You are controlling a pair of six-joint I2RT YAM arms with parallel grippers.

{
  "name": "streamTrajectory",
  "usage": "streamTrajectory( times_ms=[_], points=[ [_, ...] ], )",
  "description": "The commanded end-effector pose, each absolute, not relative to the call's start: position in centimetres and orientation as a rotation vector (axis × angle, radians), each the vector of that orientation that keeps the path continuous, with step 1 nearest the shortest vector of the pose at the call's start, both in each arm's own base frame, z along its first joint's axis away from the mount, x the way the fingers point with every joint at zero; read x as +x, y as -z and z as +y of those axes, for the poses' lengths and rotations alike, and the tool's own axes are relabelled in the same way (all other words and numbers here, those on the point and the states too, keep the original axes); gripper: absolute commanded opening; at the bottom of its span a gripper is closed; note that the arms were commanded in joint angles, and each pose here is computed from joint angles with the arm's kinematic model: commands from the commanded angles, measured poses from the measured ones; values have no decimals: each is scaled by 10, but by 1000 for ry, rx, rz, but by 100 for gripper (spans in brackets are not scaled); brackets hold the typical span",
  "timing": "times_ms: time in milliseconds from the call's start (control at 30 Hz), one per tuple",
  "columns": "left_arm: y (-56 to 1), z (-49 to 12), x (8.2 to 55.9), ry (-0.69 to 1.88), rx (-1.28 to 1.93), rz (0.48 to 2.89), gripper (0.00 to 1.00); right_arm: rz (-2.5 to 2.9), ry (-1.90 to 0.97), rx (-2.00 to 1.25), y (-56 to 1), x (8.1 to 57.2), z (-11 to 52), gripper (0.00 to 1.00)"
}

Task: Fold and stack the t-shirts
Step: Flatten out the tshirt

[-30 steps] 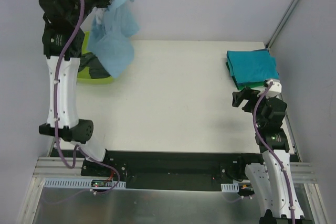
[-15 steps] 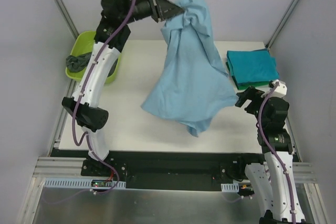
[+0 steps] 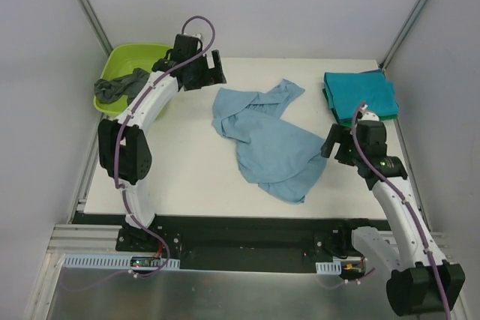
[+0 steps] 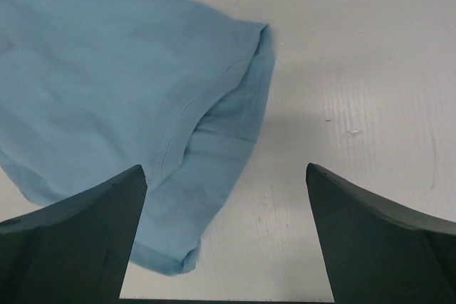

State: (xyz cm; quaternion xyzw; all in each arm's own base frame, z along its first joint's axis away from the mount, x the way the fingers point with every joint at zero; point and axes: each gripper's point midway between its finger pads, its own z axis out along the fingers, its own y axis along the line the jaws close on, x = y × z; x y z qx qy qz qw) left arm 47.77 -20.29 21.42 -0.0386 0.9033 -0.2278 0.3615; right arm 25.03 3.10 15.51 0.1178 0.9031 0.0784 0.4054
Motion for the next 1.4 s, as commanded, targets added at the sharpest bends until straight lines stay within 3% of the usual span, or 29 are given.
streamTrajectory(
  times_ms=[0,100,233,367,433,600,900,1067,1100,1167,1367],
  points=[
    [-192,-178,435,462,-87,2436,99,2348,-205,286,-145,255,47,96],
    [-173,-195,383,560,5,2475,99,2416,-185,370,-132,253,46,96],
    [-157,-236,301,903,193,2428,99,2467,-137,399,-116,249,39,96],
    [-117,-256,252,883,214,2528,98,2496,-127,433,-105,237,36,96],
    [-99,-270,241,898,218,2584,90,2500,-128,461,-95,230,34,96],
    [-73,-303,231,893,245,2677,74,2502,-169,526,-82,218,37,96],
    [-29,-303,223,688,66,2813,49,2437,-244,565,-79,210,42,97],
    [-25,-311,226,633,37,2804,29,2456,-248,559,-71,203,43,97],
    [-24,-312,228,617,33,2797,23,2463,-261,553,-69,201,45,98],
    [-25,-312,231,593,28,2794,0,2469,-347,504,-68,201,57,99],
    [-83,-296,243,597,45,2611,0,2528,-546,275,-66,190,102,93]
  ],
)
